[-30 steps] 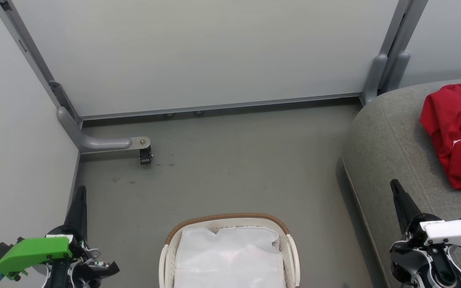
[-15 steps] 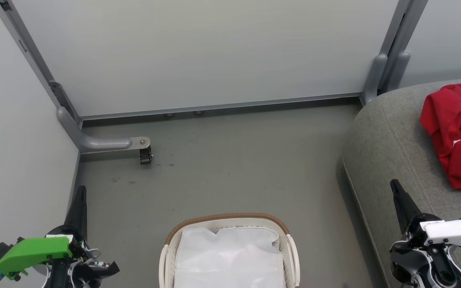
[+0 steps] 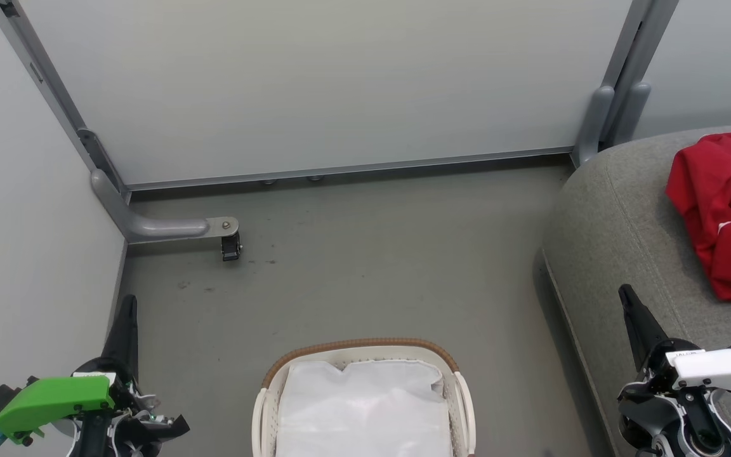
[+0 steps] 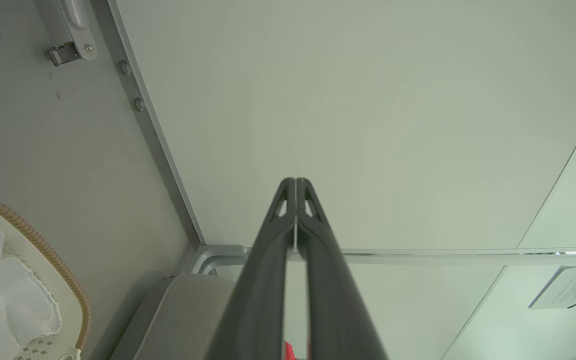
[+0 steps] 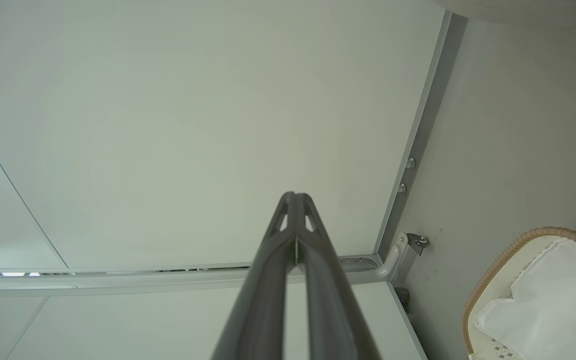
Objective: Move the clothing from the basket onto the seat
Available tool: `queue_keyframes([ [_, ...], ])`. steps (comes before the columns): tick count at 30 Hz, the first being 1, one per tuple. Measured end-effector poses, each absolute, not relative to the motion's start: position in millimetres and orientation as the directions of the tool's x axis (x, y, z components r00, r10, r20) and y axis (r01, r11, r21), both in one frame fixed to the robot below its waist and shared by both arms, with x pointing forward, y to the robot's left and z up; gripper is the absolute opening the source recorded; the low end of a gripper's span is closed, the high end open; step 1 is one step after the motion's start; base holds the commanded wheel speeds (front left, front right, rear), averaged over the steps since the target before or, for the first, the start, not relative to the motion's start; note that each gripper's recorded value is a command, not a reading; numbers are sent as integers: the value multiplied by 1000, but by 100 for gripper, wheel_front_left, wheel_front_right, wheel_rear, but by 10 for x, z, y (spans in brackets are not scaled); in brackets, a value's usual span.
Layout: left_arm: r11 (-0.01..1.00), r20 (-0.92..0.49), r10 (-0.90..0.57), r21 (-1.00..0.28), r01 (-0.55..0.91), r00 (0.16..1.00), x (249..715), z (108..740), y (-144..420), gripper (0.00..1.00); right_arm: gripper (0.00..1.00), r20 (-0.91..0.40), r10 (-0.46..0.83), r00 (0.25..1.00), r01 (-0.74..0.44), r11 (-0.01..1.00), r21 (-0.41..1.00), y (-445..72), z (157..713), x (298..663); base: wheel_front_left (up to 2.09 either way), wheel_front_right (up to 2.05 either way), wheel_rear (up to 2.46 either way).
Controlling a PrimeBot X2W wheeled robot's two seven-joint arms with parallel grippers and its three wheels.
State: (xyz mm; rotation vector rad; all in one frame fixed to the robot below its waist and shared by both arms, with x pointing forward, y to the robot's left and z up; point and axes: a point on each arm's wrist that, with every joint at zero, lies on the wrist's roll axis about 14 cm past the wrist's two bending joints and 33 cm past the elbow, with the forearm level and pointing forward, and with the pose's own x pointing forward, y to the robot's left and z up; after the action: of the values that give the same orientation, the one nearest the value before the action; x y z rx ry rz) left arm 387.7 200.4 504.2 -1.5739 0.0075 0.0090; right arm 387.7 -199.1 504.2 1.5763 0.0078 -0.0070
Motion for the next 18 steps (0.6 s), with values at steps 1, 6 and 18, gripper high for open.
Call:
queue_keyframes([
  [1, -3, -11, 1, -1000, -11, 1000, 3877, 5042, 2004, 0, 0, -9, 1, 1000, 9, -5, 1000, -1991, 5042, 3877, 0, 0, 0],
  [6, -3, -11, 1, -1000, -11, 1000, 3877, 5042, 2004, 0, 0, -9, 1, 1000, 9, -5, 1000, -1991, 5042, 3877, 0, 0, 0],
  [18, -3, -11, 1, -1000, -11, 1000, 3877, 5042, 2004, 0, 0, -9, 1, 1000, 9, -5, 1000, -1991, 5042, 3877, 0, 0, 0],
])
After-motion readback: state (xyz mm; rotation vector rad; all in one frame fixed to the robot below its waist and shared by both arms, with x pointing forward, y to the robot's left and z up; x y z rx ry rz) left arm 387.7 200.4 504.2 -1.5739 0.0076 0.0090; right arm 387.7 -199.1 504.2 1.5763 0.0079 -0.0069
